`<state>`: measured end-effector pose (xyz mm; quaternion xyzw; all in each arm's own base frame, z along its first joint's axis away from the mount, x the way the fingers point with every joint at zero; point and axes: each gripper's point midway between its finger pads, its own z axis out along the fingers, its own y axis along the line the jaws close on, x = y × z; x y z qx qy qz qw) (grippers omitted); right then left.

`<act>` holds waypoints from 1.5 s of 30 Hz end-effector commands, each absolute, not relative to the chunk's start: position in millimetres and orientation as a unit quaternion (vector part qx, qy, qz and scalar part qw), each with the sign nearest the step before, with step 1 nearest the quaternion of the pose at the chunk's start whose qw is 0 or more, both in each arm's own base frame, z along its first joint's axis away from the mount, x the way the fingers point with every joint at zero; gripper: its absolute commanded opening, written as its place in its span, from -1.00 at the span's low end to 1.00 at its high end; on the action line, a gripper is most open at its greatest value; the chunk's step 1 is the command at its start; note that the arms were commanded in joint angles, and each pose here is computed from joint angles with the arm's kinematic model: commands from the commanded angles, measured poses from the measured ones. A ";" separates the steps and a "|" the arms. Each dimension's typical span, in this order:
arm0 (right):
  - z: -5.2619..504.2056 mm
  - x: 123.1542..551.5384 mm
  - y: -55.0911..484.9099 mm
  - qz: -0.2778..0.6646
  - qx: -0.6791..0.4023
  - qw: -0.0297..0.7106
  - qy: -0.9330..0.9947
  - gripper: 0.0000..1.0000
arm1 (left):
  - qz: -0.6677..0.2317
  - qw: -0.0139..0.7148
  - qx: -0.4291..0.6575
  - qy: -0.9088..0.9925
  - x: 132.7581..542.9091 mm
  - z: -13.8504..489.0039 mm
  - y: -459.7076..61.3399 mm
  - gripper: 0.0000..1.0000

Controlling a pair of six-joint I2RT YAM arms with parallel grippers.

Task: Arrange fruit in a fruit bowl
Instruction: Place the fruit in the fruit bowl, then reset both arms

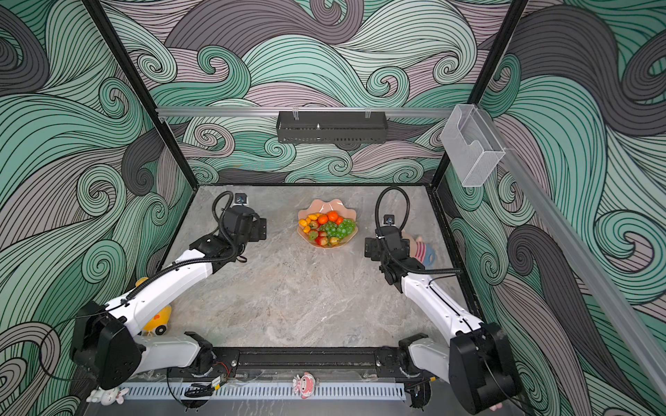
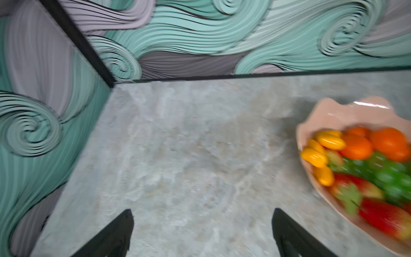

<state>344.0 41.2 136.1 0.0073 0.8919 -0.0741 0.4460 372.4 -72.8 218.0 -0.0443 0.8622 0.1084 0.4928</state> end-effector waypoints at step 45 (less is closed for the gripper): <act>91.5 399.3 6.0 0.004 -0.020 0.564 0.826 0.99 | 0.097 0.526 -0.125 0.835 390.5 86.1 56.9 0.97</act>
